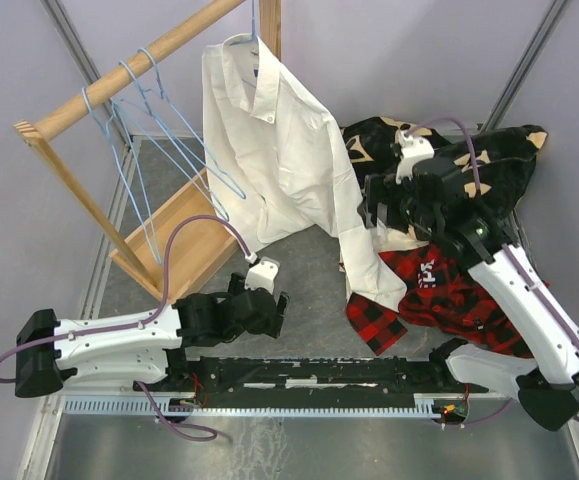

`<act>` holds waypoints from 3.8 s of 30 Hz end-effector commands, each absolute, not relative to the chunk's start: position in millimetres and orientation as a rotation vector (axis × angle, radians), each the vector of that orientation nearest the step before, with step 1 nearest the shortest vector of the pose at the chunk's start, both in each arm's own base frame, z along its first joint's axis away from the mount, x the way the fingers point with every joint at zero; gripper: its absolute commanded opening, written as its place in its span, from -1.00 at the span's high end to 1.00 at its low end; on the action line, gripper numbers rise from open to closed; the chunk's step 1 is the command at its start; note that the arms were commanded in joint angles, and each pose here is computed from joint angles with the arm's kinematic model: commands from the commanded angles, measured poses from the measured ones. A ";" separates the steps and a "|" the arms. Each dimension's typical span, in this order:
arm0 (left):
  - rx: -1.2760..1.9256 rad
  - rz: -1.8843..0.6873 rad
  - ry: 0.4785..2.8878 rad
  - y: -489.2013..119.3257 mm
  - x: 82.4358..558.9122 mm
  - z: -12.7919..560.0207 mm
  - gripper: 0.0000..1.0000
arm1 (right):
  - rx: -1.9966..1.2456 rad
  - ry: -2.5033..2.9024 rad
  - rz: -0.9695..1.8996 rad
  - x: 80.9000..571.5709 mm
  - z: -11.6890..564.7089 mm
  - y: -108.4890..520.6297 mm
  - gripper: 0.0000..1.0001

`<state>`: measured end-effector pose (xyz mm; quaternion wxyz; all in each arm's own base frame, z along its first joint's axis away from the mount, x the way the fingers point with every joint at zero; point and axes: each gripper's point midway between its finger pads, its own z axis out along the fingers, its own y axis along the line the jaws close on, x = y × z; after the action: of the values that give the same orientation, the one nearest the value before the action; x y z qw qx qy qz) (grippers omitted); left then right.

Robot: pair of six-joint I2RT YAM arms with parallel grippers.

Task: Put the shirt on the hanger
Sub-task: Adjust the shirt at the center of the board.

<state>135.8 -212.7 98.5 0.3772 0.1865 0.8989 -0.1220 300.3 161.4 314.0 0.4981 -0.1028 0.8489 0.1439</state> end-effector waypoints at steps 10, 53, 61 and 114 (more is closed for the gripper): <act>0.397 -0.363 2.310 -223.4 137.1 97.5 -0.86 | -0.096 2.289 0.541 218.5 224.0 150.3 -0.99; 0.316 -0.423 2.325 -209.4 128.6 106.1 -0.84 | -0.057 1.893 0.634 516.9 177.5 401.7 -0.63; 0.295 -0.435 2.325 -206.0 127.3 107.3 -0.83 | 0.000 1.812 0.946 525.6 234.0 452.0 -0.65; 0.260 -0.483 2.327 -200.0 122.3 96.9 -0.83 | 0.300 1.638 1.037 509.6 244.0 363.4 -0.94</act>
<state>119.8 -191.1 88.7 0.3597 0.1219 0.9107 -0.1625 521.3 384.6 140.2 0.4569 0.1626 0.7708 0.4131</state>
